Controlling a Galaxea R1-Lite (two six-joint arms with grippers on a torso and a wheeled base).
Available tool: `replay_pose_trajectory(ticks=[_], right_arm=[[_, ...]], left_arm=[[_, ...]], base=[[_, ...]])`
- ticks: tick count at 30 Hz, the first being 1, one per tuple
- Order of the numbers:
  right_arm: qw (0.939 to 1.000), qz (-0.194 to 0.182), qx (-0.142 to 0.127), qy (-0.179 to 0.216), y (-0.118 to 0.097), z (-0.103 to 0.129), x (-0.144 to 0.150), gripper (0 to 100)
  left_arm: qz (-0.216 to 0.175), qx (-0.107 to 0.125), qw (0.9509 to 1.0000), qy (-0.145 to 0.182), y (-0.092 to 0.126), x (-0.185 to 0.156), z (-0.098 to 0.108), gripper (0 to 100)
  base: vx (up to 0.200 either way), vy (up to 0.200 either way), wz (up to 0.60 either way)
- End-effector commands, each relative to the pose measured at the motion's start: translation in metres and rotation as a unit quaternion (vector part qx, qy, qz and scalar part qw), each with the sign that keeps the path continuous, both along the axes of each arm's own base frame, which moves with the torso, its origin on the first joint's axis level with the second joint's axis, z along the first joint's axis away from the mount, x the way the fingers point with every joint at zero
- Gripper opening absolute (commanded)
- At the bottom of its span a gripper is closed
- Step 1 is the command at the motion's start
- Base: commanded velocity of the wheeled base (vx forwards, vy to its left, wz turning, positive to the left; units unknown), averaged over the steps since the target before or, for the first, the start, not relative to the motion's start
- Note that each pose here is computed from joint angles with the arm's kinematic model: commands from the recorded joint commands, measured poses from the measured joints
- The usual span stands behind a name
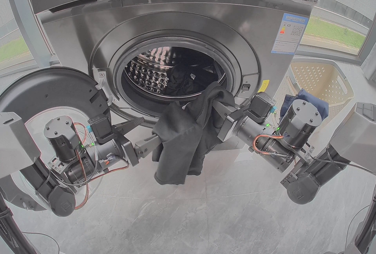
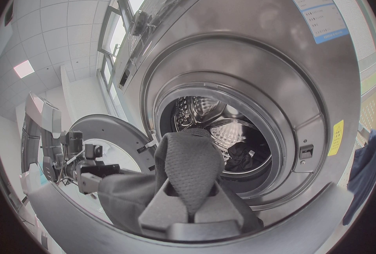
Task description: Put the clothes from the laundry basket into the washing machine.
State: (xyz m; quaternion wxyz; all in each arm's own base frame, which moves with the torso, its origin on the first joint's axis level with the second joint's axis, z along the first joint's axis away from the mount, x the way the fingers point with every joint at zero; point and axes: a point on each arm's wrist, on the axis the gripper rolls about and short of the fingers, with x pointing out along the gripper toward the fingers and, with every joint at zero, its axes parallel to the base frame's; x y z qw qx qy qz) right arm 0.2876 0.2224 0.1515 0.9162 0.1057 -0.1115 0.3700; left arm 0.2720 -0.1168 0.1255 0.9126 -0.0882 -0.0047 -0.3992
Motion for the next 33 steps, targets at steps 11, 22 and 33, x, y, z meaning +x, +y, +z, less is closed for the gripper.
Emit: replay_pose_trajectory(ticks=[11, 22, 33], right_arm=[[0.9995, 0.008, 0.019, -0.024, -0.001, 0.024, -0.012, 0], [0.9996, 0.001, 0.022, -0.019, 0.007, 0.023, -0.011, 0], [0.9997, 0.006, 0.020, -0.016, 0.011, 0.020, -0.014, 0]], left_arm=[[0.003, 0.064, 0.9936, 0.093, 0.002, -0.008, -0.058, 100], [-0.026, 0.125, 0.9872, 0.095, 0.005, -0.022, -0.078, 100], [-0.016, 0.109, 0.9921, 0.059, -0.010, 0.017, -0.082, 100]], base=[[0.000, 0.000, 0.00], [0.000, 0.000, 0.00], [0.000, 0.000, 0.00]])
